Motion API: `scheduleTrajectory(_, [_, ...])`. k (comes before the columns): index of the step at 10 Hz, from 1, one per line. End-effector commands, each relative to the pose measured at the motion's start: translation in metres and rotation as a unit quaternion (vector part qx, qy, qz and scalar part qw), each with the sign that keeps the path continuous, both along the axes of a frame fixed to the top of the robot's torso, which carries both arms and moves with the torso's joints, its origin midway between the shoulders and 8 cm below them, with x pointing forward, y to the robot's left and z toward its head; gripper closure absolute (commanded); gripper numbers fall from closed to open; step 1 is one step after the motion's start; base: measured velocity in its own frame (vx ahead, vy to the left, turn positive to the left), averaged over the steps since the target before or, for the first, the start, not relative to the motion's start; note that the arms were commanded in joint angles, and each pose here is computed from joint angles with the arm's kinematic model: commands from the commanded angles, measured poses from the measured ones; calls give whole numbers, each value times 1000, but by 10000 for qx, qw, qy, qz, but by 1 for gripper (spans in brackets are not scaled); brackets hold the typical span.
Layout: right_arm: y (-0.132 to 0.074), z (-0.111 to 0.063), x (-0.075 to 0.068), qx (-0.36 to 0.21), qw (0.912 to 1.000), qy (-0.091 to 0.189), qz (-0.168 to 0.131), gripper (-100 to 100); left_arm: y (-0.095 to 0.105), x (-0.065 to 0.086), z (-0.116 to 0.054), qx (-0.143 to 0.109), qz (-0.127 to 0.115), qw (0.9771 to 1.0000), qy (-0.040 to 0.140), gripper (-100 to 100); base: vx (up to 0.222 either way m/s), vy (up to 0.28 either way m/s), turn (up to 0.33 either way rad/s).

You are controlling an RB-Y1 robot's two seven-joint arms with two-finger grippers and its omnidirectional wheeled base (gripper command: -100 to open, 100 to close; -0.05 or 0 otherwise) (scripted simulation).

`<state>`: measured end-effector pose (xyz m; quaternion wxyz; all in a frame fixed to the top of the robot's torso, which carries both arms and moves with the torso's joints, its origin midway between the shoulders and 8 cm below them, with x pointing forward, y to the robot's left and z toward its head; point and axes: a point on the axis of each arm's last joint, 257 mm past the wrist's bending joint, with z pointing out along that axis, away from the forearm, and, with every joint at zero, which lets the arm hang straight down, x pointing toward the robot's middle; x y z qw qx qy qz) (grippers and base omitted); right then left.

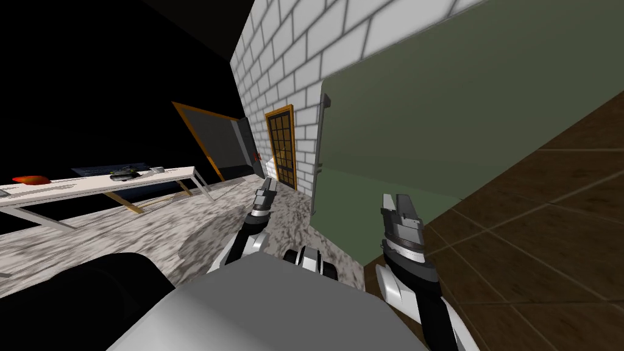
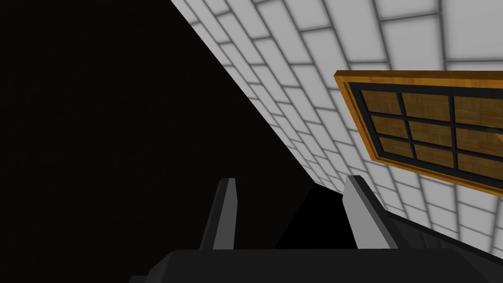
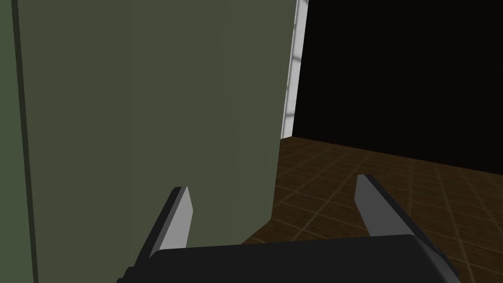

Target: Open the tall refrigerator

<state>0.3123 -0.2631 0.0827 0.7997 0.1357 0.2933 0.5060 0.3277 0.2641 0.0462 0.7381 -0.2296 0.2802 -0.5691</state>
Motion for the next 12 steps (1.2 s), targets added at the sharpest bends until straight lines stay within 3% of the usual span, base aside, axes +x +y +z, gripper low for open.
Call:
scheduleTrajectory(1, [3,-10,7,-494,9987,132,-55,-100,0,0,0,0,0,10000,0,0,95,122,-103])
scheduleTrajectory(4, [0,-23,15,-1108,9933,270,-213,-100,0,0,0,-1,0,10000,0,0,111,153,-118])
scheduleTrajectory(7, [-7,-37,23,-1771,9825,386,-429,-100,0,0,0,0,0,10000,0,0,141,175,-148])
scheduleTrajectory(12, [-28,-57,38,-2980,9492,536,-854,-100,0,0,0,-1,0,10000,0,0,129,232,-172])
